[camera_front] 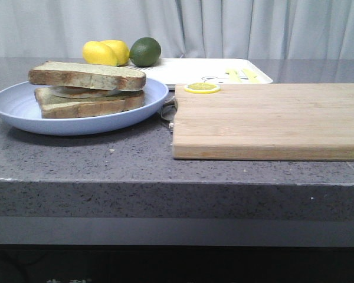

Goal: Place bread and move sandwich to tray
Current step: 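Withdraw the right gripper back over the cutting board, then move the left gripper to the blue plate rim and grip it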

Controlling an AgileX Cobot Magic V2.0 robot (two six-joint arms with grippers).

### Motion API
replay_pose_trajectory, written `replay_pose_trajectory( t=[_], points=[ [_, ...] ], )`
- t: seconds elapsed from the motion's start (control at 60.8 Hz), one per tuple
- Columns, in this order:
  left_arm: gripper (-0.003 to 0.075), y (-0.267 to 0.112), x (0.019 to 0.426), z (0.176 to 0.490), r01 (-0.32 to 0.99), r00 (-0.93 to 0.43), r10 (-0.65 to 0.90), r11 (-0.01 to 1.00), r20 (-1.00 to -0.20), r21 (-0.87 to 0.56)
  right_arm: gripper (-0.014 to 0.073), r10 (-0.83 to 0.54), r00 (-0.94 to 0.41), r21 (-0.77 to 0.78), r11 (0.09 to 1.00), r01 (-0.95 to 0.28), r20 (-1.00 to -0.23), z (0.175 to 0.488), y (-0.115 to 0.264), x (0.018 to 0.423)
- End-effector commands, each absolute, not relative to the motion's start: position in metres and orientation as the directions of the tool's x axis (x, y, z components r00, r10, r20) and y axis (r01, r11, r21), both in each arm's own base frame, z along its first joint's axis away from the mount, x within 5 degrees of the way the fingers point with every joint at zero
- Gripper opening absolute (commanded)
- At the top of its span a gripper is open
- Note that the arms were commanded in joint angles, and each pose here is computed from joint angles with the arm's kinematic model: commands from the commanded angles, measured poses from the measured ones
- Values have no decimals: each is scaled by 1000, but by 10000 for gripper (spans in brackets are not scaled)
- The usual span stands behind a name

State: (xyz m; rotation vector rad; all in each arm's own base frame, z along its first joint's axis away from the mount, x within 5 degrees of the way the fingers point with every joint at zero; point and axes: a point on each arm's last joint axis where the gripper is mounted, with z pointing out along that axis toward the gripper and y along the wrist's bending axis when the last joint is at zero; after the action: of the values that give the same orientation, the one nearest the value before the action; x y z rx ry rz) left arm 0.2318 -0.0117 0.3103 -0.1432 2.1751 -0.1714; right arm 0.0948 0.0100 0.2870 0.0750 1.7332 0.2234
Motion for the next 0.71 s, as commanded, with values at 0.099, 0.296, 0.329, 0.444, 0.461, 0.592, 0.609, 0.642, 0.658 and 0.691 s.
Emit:
replay_pose_trajectory(
  t=[0.099, 0.296, 0.329, 0.444, 0.461, 0.592, 0.609, 0.642, 0.658, 0.691],
  points=[
    [638, -31, 258, 319, 7, -567, -197, 970, -800, -244, -68, 188, -68, 193, 979, -72, -980, 303, 8, 96],
    [638, -59, 282, 302, 69, -670, -129, 970, -731, -235, -68, 188, -68, 193, 979, -72, -980, 303, 8, 96],
    [638, -60, 285, 299, 69, -685, -124, 970, -718, -233, -68, 188, -68, 193, 979, -72, -980, 303, 8, 96],
    [638, -62, 293, 292, 60, -725, -118, 971, -678, -233, -68, 188, -68, 193, 979, -72, -980, 303, 8, 96],
    [638, -63, 294, 291, 60, -730, -116, 971, -674, -232, -68, 188, -68, 193, 979, -72, -980, 303, 8, 96],
    [638, -64, 299, 284, 54, -750, -112, 972, -652, -229, -68, 188, -68, 193, 979, -72, -980, 303, 8, 96],
    [638, -64, 300, 282, 53, -753, -111, 972, -648, -228, -68, 188, -68, 193, 979, -72, -980, 303, 8, 96],
    [638, -64, 301, 281, 51, -757, -111, 972, -644, -227, -68, 188, -68, 193, 979, -72, -980, 303, 8, 96],
    [638, -64, 301, 280, 51, -759, -110, 973, -642, -227, -68, 188, -68, 193, 979, -72, -980, 303, 8, 96],
    [638, -64, 302, 278, 50, -762, -110, 973, -638, -226, -68, 188, -68, 193, 979, -72, -980, 303, 8, 96]
  ],
)
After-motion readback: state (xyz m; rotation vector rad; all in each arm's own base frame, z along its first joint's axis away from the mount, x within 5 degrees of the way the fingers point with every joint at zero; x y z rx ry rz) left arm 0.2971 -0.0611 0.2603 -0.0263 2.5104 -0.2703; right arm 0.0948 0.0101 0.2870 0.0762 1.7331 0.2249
